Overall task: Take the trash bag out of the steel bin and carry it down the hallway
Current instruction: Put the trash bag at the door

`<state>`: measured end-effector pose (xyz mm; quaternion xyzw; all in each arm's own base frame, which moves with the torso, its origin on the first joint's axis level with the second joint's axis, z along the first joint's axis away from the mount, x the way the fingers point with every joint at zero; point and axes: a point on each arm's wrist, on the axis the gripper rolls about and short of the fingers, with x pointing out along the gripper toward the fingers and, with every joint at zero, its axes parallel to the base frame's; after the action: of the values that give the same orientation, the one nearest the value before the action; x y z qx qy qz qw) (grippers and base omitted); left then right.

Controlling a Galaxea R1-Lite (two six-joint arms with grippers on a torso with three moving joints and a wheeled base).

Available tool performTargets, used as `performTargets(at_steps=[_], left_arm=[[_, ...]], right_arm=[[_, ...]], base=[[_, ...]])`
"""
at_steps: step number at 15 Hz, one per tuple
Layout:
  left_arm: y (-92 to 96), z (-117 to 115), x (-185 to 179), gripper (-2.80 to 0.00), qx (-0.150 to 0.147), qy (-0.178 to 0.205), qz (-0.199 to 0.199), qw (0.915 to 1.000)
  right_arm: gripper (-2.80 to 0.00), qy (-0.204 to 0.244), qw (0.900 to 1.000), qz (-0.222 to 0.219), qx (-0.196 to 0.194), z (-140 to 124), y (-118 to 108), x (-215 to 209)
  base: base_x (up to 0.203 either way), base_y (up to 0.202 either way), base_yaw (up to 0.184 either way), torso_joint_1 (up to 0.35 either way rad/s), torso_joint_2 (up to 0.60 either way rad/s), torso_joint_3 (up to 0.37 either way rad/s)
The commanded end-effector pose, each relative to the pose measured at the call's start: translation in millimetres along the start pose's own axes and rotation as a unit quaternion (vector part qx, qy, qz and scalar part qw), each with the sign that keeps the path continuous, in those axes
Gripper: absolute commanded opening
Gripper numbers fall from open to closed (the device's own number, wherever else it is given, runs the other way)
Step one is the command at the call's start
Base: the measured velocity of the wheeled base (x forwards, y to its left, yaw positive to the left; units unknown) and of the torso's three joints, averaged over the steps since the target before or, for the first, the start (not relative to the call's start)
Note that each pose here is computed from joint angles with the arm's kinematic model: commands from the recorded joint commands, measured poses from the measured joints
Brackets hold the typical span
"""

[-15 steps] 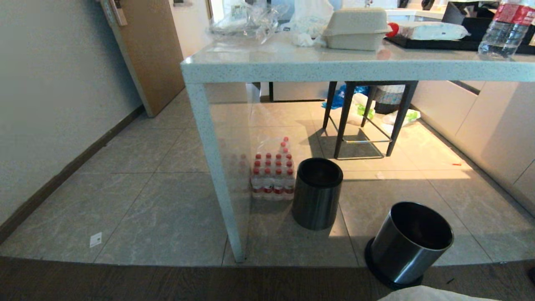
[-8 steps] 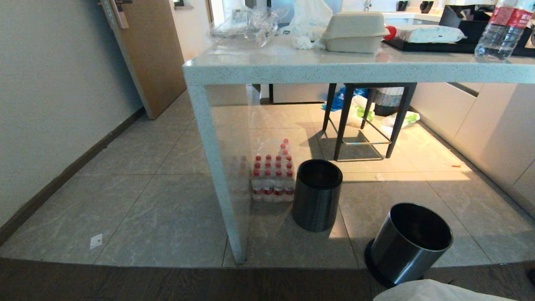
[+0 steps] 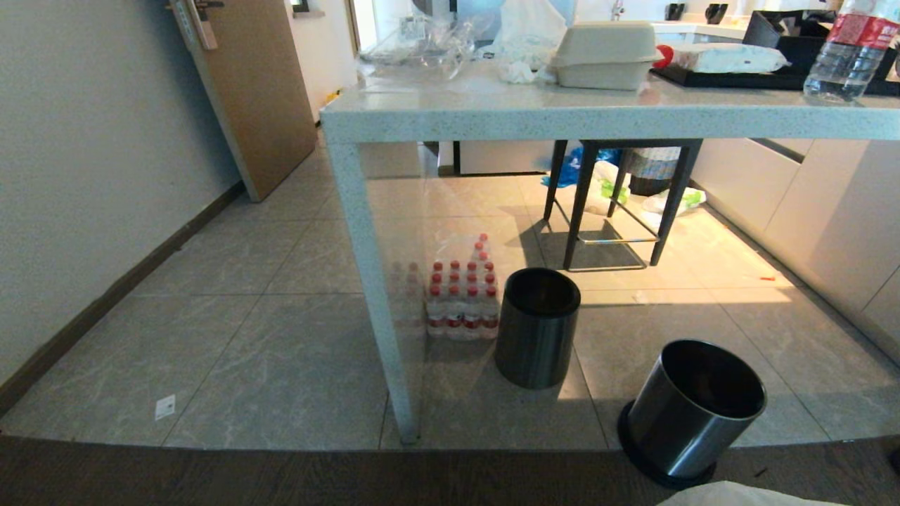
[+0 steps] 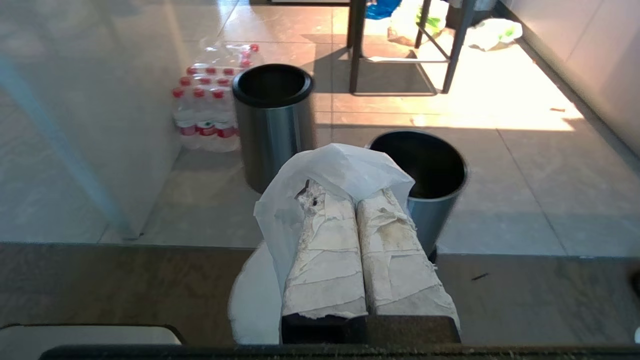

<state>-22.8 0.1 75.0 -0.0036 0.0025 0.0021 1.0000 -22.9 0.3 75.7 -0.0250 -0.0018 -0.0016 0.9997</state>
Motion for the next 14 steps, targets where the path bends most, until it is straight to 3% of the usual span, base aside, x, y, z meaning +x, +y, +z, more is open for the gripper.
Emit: performTargets(at_steps=[1,14], left_arm=[[0.0,0.1,0.0,-2.80,0.000,0.000,0.000,1.0000],[0.0,0.1,0.0,-2.80,-0.002,0.000,0.000,1.0000]], right_arm=[[-2.80,0.000,1.000,0.001,0.000,0.1,0.0,0.1],[-2.80,0.000,1.000,0.001,0.000,0.1,0.0,0.1]], base=[[0.000,0.198,-0.002,0.005,0.01,0.005],[0.000,0.192,0.001,0.002,0.00,0.004]])
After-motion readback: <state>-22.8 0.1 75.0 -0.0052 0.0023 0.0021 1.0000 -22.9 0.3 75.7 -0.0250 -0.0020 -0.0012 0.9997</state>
